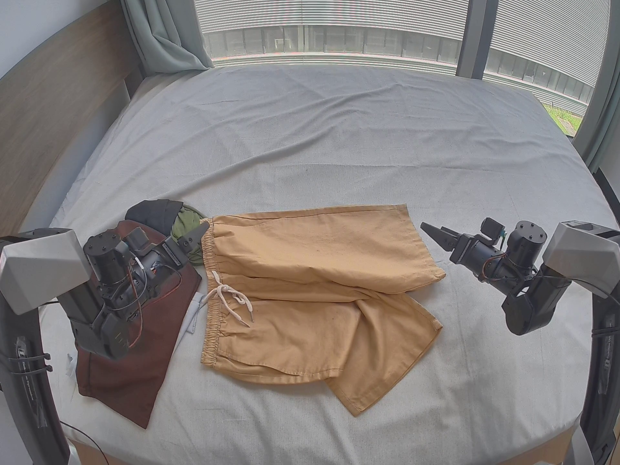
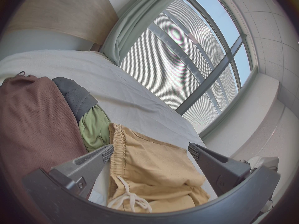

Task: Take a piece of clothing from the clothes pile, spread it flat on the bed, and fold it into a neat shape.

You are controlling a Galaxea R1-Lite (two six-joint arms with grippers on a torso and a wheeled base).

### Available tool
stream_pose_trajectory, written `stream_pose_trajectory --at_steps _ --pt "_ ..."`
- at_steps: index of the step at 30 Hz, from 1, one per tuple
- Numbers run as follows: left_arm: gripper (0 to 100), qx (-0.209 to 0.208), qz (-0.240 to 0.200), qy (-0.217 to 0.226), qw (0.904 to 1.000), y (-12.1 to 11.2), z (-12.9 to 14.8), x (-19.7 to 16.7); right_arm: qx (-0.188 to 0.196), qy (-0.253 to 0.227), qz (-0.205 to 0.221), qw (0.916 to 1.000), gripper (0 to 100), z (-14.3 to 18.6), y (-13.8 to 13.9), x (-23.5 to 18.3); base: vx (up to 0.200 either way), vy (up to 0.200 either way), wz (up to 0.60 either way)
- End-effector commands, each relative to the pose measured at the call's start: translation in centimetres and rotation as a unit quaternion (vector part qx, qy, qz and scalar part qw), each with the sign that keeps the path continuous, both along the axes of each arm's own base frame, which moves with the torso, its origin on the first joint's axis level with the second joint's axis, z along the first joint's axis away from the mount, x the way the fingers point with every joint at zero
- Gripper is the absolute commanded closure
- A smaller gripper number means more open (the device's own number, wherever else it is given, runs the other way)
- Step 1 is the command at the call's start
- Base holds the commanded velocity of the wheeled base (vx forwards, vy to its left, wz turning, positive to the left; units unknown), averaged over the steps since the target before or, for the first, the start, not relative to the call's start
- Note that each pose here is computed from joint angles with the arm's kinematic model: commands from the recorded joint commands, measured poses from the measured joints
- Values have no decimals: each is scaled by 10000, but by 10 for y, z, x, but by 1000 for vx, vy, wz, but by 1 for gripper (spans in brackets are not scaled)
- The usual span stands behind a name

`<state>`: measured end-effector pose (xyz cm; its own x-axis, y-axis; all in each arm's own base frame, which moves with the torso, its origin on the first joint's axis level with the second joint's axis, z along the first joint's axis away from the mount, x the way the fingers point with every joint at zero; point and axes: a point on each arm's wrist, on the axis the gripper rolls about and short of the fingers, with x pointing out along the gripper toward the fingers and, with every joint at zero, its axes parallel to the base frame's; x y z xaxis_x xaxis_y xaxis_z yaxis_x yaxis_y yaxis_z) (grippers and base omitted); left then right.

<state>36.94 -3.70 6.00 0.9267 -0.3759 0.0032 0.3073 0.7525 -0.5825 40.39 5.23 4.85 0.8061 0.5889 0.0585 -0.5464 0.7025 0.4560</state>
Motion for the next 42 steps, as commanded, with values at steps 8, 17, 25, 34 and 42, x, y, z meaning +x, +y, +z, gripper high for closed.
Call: stream_pose_trajectory --at_steps 8,17,25,34,42 --pt "0 379 -443 -148 9982 6 32 -51 -367 -87 206 9991 0 37 8 -61 0 0 0" --pt "0 829 -791 -122 9933 6 28 -72 -416 312 336 9981 0 35 7 -96 0 0 0" --pt "0 978 -803 -106 9919 7 25 -75 -598 393 506 9962 0 28 11 -106 0 0 0" --pt "0 1282 -1083 104 9858 6 11 -89 -901 470 533 9934 0 18 9 -115 0 0 0" --pt "0 1298 -1193 322 9838 6 2 -97 -973 728 521 9912 0 4 7 -117 0 0 0"
